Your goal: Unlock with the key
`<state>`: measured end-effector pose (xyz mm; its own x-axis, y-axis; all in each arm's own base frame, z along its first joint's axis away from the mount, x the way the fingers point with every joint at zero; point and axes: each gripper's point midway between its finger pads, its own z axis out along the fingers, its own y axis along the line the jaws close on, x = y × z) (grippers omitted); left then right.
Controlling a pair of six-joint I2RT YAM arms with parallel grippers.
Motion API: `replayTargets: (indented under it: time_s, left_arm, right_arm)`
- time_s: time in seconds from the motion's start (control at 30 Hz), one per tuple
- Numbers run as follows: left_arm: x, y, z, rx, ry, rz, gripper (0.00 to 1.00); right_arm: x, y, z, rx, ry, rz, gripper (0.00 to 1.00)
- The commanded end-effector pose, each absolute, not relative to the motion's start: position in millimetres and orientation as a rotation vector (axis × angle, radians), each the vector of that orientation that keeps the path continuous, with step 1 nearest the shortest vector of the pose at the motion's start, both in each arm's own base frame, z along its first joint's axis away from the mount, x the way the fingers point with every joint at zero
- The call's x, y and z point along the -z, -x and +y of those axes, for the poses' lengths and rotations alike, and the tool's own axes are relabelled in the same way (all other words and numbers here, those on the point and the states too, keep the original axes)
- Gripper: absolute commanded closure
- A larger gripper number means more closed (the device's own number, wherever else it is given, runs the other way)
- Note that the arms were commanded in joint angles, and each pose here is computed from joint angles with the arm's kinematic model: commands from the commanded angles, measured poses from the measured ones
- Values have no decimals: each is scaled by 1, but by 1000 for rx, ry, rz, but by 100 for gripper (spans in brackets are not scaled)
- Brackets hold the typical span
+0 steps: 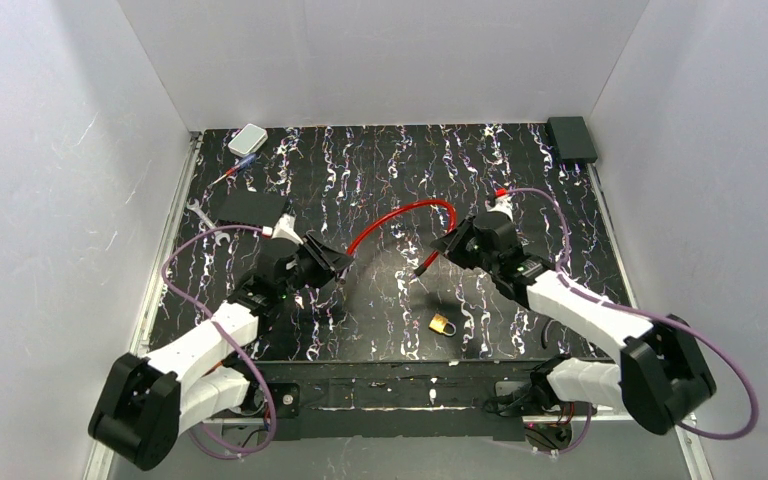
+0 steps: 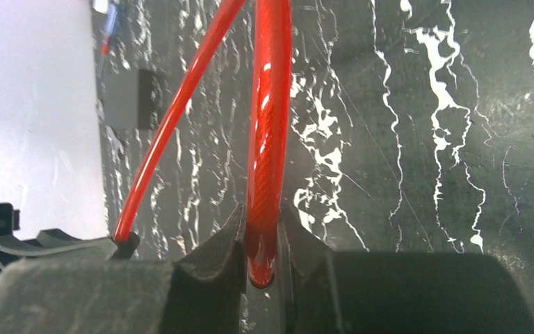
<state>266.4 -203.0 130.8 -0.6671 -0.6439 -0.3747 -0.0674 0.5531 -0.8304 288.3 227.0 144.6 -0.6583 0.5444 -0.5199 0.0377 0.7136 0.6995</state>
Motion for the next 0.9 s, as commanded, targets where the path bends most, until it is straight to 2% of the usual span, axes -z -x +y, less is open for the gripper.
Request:
replayTargets:
  time_s: [0.0, 0.47, 0.67, 0.7, 0.73, 0.8, 0.87]
  left_arm:
    - [-117, -285, -199, 976, 582, 2129, 100]
    - [-54, -342, -173, 567, 751, 2177, 100]
    - [-46, -387, -185, 466, 715, 2197, 98]
    - [-47, -394, -190, 468, 699, 2202, 94]
    - [-43, -403, -194, 458, 682, 2212, 81]
    - [-39, -409, -196, 454, 682, 2221, 66]
    - [-44, -414, -200, 463, 658, 2220, 38]
  right_arm:
    - [-159, -312, 247, -995, -346, 2086, 99]
    - [-112, -375, 270, -1076, -211, 2211, 99]
    - [-86, -415, 290, -1156, -199, 2316, 97]
    - [-78, -419, 290, -1155, -205, 2337, 89]
    - [-77, -427, 289, -1151, -202, 2344, 73]
    - [-80, -436, 280, -1105, -198, 2350, 55]
    - [-84, -440, 272, -1047, -183, 2363, 32]
